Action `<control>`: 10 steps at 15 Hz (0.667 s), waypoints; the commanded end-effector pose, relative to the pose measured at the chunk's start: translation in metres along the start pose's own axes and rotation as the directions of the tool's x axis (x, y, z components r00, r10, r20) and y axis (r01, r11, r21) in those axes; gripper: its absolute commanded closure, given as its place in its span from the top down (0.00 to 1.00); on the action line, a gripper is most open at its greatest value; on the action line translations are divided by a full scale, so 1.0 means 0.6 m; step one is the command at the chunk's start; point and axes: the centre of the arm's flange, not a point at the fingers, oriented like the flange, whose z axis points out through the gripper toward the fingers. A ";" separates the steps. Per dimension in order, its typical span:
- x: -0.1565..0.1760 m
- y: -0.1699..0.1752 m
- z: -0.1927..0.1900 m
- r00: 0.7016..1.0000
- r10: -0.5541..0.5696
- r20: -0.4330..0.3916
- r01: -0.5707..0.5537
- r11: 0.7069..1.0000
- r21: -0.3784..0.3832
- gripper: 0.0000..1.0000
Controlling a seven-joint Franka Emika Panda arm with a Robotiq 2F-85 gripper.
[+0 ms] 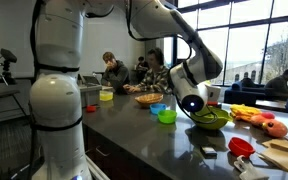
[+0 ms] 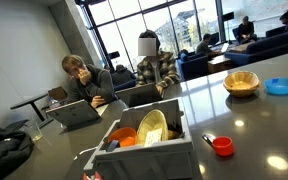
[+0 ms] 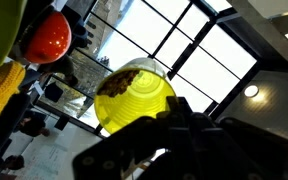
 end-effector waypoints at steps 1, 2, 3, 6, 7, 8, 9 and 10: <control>-0.010 0.029 -0.016 0.999 -0.008 -0.045 0.008 1.000 0.012 0.01; -0.013 0.036 -0.023 0.999 -0.007 -0.050 0.007 1.000 0.009 0.01; -0.015 0.044 -0.027 0.998 -0.007 -0.057 0.008 1.000 0.007 0.01; -0.020 0.060 -0.039 0.997 -0.008 -0.071 0.008 1.000 0.000 0.01; -0.020 0.062 -0.040 0.997 -0.009 -0.075 0.009 1.000 0.000 0.01; -0.021 0.065 -0.042 0.997 -0.011 -0.078 0.011 1.000 0.000 0.01; -0.021 0.067 -0.044 0.997 -0.015 -0.081 0.016 1.000 0.002 0.01; -0.022 0.070 -0.044 0.996 -0.019 -0.083 0.020 1.000 0.004 0.01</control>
